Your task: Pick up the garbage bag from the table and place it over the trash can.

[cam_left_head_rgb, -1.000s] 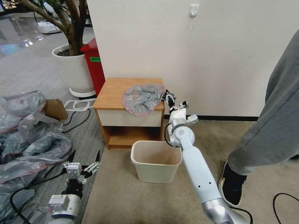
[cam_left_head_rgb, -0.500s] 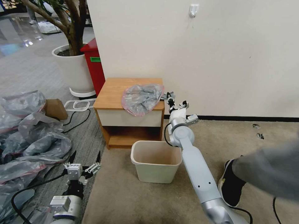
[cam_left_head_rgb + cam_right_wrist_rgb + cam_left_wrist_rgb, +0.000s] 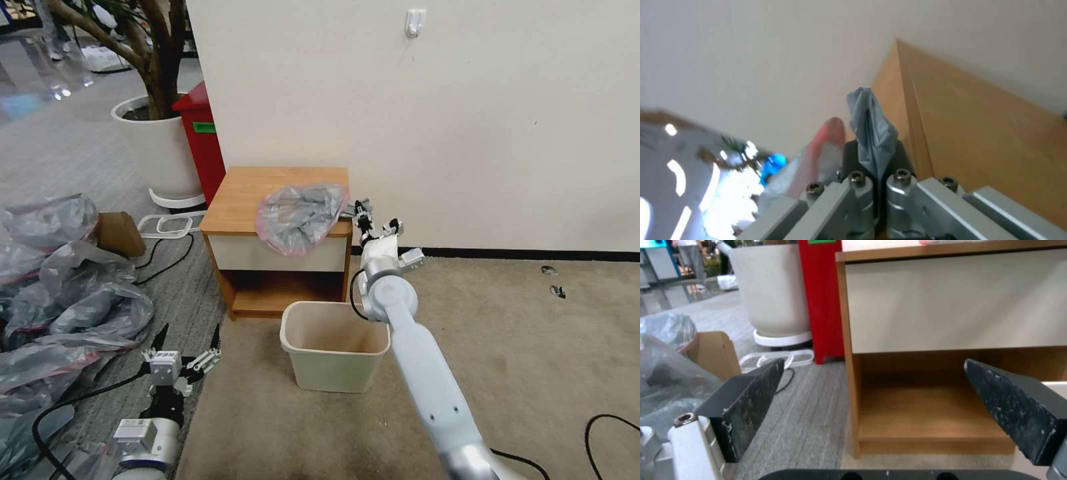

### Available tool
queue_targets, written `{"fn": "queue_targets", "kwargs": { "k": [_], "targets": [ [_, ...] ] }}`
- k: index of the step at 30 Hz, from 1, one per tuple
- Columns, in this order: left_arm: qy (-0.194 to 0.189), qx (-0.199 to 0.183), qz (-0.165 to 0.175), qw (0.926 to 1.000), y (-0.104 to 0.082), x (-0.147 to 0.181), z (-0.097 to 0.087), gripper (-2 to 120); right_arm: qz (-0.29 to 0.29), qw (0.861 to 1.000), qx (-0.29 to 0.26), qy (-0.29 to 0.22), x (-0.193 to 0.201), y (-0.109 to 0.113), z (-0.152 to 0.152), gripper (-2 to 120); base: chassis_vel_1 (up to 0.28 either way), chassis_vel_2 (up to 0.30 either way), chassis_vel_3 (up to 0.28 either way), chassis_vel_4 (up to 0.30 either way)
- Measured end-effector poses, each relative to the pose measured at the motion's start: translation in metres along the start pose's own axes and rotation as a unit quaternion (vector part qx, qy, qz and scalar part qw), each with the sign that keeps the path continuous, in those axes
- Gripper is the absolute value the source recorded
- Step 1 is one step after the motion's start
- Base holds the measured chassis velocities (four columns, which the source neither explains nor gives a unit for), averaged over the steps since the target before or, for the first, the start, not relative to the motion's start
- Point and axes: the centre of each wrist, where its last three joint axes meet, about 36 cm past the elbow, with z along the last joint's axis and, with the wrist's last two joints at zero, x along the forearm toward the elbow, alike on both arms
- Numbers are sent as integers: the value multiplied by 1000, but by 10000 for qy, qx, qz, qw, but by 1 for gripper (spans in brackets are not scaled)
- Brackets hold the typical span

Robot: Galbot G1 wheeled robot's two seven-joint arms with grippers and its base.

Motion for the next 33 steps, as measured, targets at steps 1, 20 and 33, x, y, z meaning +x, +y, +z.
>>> {"fn": "queue_targets", "kwargs": {
  "k": [1,20,33],
  "targets": [
    [-6,23,18,10000,-2,-1,1,100,79,9994,239,220,23,5,8,0,0,0,0,0],
    [-104,87,121,9998,-12,-4,-1,100,1285,9751,1479,1035,134,-22,80,0,0,0,0,0],
    [-156,82,134,9998,-9,-8,-2,100,1441,9696,1743,934,132,-36,79,0,0,0,0,0]
  ]
}}
